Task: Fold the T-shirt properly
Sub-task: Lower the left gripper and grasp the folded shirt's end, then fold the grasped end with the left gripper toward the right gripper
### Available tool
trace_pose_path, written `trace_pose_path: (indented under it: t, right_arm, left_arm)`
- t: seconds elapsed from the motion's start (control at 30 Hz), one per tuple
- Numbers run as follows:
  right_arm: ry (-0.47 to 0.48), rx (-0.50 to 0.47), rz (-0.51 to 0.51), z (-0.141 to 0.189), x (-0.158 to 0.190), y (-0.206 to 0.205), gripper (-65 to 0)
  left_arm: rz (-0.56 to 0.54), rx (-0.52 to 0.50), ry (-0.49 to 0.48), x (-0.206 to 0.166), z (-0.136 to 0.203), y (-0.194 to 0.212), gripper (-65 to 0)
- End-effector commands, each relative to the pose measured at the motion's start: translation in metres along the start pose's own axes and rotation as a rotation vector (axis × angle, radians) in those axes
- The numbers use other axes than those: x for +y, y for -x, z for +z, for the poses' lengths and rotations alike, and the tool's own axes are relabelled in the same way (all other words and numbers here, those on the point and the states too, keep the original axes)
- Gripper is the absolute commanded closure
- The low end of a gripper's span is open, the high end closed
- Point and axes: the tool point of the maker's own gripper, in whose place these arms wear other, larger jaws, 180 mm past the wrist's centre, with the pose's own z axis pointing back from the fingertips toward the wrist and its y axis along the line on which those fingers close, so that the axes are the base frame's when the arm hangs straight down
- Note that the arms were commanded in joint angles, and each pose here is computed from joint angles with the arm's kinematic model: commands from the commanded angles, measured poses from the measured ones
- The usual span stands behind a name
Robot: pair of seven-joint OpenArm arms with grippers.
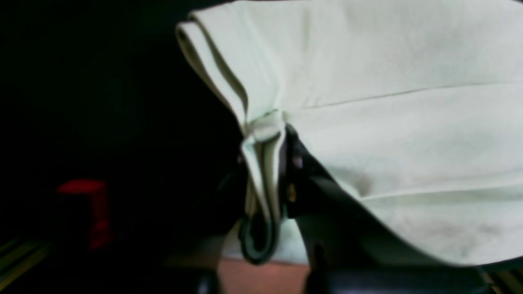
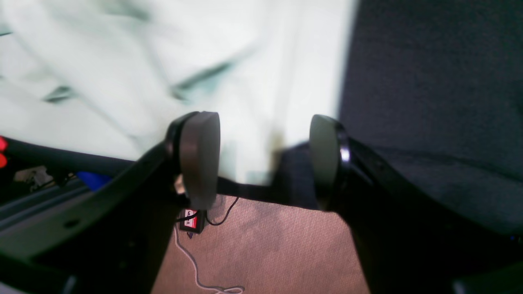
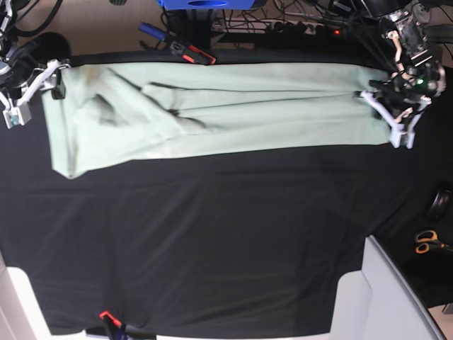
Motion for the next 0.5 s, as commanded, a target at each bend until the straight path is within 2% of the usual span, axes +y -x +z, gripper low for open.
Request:
trace_pose_path:
  t: [0.0,0.2,0.33,0.47]
  right_arm:
    - [0.001,-0.036,0.016,0.004,-0.003,-0.010,-33.4]
    - [0.001,-0.036,0.014,0.004,-0.002,-0.010,-33.4]
    - [0.001,-0.036,0.014,0.004,-0.002,-0.010,-33.4]
    - [0.001,-0.036,0.015,0.004,-0.002,-0.009,-33.4]
  left_arm:
    - [-0.013,-0.045,-0.041,0.014,0.010,-0.014,0.0]
    - [-0.067,-0.100,-0.072,0.013,0.030,-0.029,0.0]
    - [-0.054,-0.073,-0.067,0.000,0.036,-0.029,0.0]
    - [-0.086,-0.072,-0.019,-0.035,0.045,-0.033,0.0]
